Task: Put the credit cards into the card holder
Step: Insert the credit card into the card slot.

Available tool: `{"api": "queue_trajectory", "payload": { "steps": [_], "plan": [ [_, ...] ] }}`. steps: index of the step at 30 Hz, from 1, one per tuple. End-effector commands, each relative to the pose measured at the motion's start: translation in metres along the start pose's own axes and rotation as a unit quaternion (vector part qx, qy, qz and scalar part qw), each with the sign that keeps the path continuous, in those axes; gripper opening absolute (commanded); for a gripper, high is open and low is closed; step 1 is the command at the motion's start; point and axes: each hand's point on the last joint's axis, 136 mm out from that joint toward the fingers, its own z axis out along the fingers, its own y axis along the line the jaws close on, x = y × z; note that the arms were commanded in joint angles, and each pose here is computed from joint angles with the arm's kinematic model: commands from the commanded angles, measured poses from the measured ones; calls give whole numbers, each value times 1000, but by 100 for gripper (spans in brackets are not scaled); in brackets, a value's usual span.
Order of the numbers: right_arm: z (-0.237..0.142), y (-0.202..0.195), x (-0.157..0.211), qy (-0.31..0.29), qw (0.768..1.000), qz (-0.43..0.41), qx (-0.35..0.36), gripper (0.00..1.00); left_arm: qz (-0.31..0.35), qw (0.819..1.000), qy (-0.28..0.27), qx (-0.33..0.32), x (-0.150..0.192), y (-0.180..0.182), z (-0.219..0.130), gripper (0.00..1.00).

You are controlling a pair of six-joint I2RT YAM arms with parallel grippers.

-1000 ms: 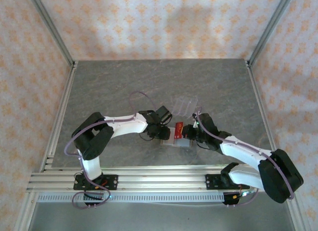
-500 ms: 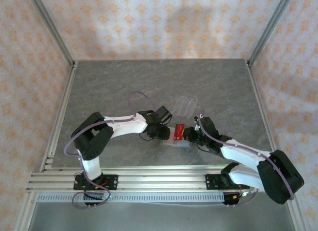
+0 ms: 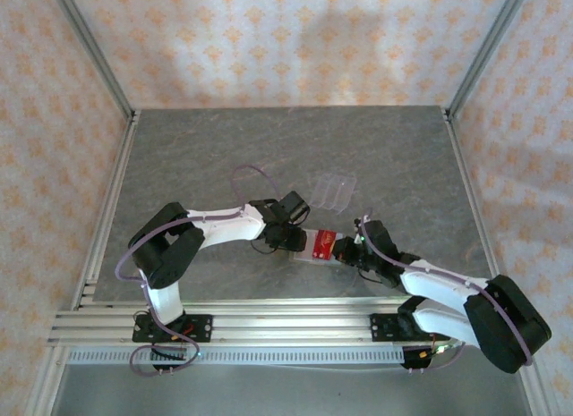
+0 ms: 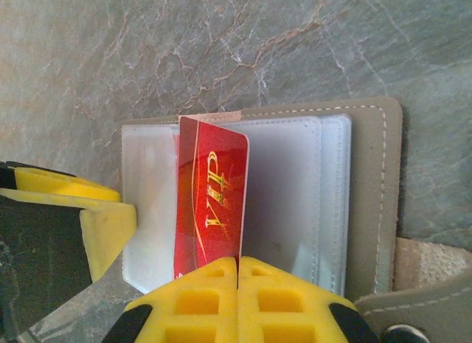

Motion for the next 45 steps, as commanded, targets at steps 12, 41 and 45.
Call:
{"api": "queue_trajectory", "payload": {
  "steps": [12, 41, 45],
  "plan": [
    [3, -7, 17, 28, 1000, -8, 4, 0, -6, 999, 25, -40, 19, 19, 20, 46],
    [14, 6, 5, 37, 999, -17, 20, 0, -5, 999, 31, -37, 23, 21, 25, 46],
    [15, 4, -1, 28, 999, -17, 38, 0, -3, 999, 31, -40, 25, 23, 25, 46]
  ]
}}
